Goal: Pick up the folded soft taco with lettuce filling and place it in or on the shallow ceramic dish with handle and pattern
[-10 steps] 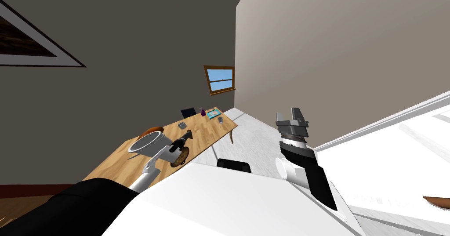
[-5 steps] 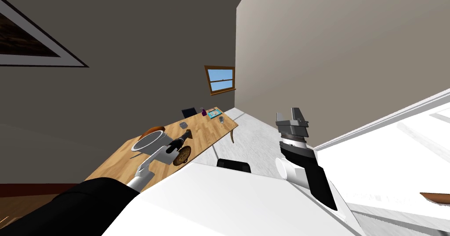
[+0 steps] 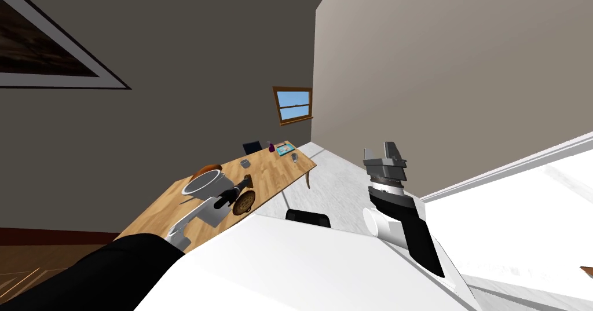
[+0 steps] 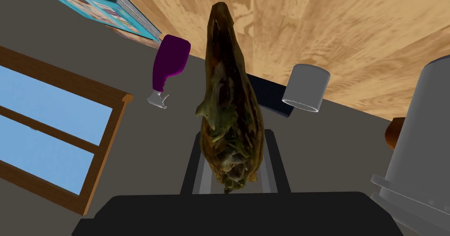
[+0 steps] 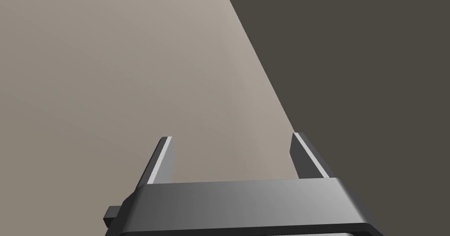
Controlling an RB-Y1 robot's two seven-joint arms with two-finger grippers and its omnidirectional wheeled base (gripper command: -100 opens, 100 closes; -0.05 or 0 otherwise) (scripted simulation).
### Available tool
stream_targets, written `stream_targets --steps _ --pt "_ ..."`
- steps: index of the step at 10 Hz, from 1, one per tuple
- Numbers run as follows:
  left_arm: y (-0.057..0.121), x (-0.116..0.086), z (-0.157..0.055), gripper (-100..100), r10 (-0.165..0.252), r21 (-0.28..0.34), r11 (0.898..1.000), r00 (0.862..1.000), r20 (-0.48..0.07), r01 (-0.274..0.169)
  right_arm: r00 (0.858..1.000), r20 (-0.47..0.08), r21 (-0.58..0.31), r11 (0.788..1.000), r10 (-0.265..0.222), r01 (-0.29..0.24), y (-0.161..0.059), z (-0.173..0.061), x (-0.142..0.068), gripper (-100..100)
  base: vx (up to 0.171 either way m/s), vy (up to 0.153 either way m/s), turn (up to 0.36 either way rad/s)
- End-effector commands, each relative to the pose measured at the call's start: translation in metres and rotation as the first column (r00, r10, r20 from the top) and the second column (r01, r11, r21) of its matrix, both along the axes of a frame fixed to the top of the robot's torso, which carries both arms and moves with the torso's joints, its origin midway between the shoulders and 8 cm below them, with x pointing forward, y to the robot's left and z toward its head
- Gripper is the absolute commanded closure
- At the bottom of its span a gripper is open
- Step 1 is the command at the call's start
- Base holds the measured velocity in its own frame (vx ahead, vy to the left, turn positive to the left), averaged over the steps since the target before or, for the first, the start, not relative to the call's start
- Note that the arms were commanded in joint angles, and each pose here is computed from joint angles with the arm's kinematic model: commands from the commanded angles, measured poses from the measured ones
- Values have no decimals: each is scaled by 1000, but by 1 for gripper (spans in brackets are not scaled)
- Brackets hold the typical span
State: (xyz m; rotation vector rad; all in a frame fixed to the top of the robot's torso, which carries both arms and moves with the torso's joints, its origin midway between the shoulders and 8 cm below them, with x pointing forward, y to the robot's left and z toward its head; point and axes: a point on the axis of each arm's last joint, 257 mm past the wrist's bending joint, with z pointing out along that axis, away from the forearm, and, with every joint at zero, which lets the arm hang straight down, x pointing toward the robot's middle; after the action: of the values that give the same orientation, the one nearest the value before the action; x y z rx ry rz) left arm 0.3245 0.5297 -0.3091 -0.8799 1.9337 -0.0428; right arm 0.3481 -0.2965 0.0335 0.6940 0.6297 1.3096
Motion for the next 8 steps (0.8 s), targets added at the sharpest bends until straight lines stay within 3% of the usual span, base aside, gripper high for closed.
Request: stream_targets --steps 1,2,6,8 --pt "-4 -12 -8 100 -13 5 1000 999 -39 13 1000 0 0 1000 0 0 0 0 0 0 -9 41 59" --pt "-9 -26 -17 100 -28 9 1000 996 -88 29 1000 0 0 1000 0 0 0 0 0 0 -7 49 115" --pt "-16 -55 -34 100 -52 15 998 983 -179 55 1000 0 0 1000 0 0 0 0 0 0 -1 43 66" --pt "-20 -75 -46 100 -65 17 997 969 -237 71 1000 0 0 1000 0 0 0 0 0 0 4 27 72"
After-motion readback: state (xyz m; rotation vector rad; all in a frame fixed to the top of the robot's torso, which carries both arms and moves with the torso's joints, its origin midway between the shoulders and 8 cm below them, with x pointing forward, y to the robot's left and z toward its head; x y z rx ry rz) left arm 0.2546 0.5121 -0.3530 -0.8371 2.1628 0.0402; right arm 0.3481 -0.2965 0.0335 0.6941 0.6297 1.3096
